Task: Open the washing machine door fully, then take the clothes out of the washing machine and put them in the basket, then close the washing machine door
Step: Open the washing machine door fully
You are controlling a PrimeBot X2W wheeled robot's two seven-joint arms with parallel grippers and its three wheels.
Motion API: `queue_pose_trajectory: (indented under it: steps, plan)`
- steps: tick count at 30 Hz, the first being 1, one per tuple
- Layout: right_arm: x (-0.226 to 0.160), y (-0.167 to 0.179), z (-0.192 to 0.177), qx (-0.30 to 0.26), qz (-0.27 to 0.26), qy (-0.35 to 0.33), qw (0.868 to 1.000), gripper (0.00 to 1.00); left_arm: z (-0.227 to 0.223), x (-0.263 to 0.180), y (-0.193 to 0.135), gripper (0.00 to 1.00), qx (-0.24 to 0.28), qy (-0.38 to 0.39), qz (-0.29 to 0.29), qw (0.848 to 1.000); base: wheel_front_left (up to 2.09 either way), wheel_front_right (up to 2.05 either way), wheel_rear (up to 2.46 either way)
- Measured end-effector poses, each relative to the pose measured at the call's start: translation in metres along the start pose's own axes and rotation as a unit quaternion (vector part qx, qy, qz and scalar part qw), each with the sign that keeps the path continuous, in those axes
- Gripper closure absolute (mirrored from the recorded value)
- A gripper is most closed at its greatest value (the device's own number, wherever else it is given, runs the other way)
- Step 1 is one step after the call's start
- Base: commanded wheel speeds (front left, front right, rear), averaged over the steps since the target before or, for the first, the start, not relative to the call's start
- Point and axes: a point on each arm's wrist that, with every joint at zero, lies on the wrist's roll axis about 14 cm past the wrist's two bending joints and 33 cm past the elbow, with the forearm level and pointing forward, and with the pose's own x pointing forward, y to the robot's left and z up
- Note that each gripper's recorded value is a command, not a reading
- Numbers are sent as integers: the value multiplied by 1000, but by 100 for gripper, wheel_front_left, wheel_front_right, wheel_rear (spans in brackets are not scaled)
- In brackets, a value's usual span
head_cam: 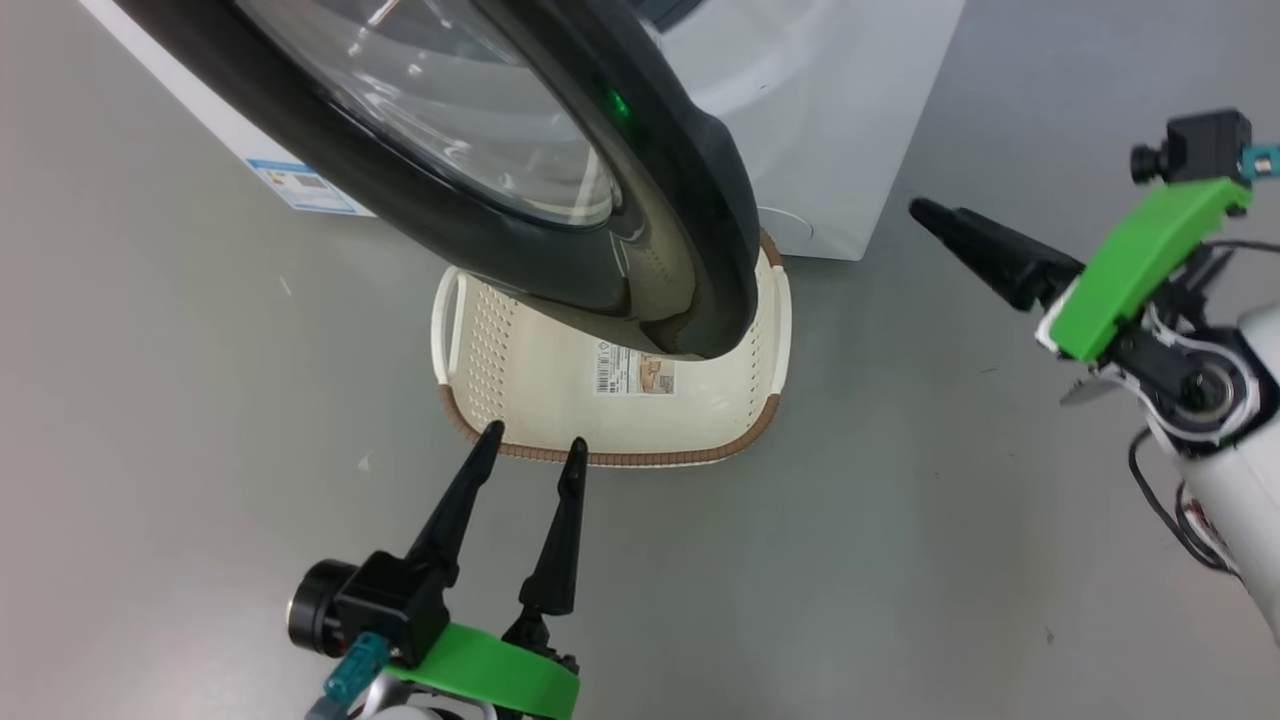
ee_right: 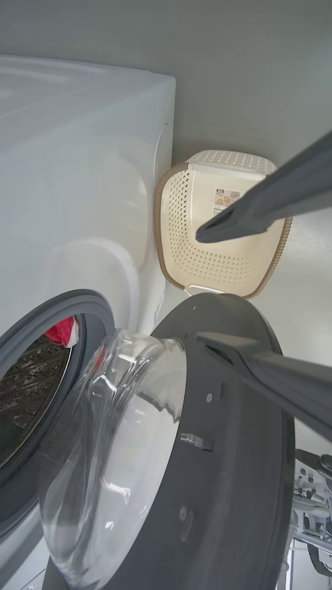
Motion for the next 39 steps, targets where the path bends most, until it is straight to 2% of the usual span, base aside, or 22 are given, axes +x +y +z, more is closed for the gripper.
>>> queue_pose_trajectory:
  steps: [8, 11, 18, 23, 29, 32, 39]
  plan:
    - [-25, -29, -7, -67, -44, -52, 995, 0, 2, 2, 3, 0, 2, -3, 3, 1000, 0, 0, 0]
    - [-33, -37, -11, -118, -58, -62, 989, 0, 2, 3, 4, 0, 3, -4, 6, 1000, 0, 0, 0]
    - [-47, -42, -19, -187, -64, -91, 976, 0, 6, 2, 6, 0, 3, -9, 8, 1000, 0, 0, 0]
    - [-55, -44, -15, -207, -64, -131, 968, 0, 8, 1, 6, 0, 3, -12, 9, 1000, 0, 0, 0]
    - [-66, -55, -15, -250, -84, -143, 954, 0, 6, 0, 8, 0, 2, -10, 12, 1000, 0, 0, 0]
    - [-71, -54, -8, -275, -92, -164, 943, 0, 3, -2, 9, 0, 2, -5, 14, 1000, 0, 0, 0]
    - [-90, -64, -14, -274, -127, -202, 932, 0, 5, -3, 9, 0, 2, -7, 15, 1000, 0, 0, 0]
